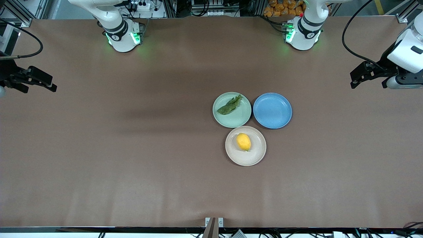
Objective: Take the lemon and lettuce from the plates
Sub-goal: 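Move the left gripper toward the cream plate with the lemon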
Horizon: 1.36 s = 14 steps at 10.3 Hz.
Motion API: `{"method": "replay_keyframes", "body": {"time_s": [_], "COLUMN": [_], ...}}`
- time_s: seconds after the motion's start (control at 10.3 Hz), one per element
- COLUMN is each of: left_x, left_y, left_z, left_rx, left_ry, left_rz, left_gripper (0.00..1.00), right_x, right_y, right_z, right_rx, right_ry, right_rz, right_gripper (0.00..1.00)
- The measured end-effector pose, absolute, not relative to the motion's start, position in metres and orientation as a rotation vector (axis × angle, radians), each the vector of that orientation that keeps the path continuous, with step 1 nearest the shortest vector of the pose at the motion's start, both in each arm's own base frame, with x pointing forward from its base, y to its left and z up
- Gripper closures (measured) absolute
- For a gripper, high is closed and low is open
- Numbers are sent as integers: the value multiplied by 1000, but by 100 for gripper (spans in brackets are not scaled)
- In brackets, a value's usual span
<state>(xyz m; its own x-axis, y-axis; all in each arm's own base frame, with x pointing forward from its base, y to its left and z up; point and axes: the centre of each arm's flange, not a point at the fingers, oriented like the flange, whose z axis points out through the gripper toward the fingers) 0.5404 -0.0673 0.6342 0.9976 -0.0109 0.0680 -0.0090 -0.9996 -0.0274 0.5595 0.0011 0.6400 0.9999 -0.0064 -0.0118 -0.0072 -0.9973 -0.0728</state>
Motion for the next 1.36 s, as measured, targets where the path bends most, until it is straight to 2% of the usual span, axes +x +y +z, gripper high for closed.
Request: {"method": "replay_keyframes", "body": {"time_s": [0.68, 1.36], "left_x": [551, 596], "left_y": [-69, -104], "left_z": [618, 541], "left_rx": [-3113, -3175], "left_ry": [59, 83], "left_rz": [-61, 140], "left_gripper": [0, 0], "right_x": [558, 558], "right_y": [0, 3], "right_z": [640, 640], "right_rx": [-3073, -3074], "right_ry": [14, 5], "right_rz": [29, 28], "right_gripper": [0, 0]}}
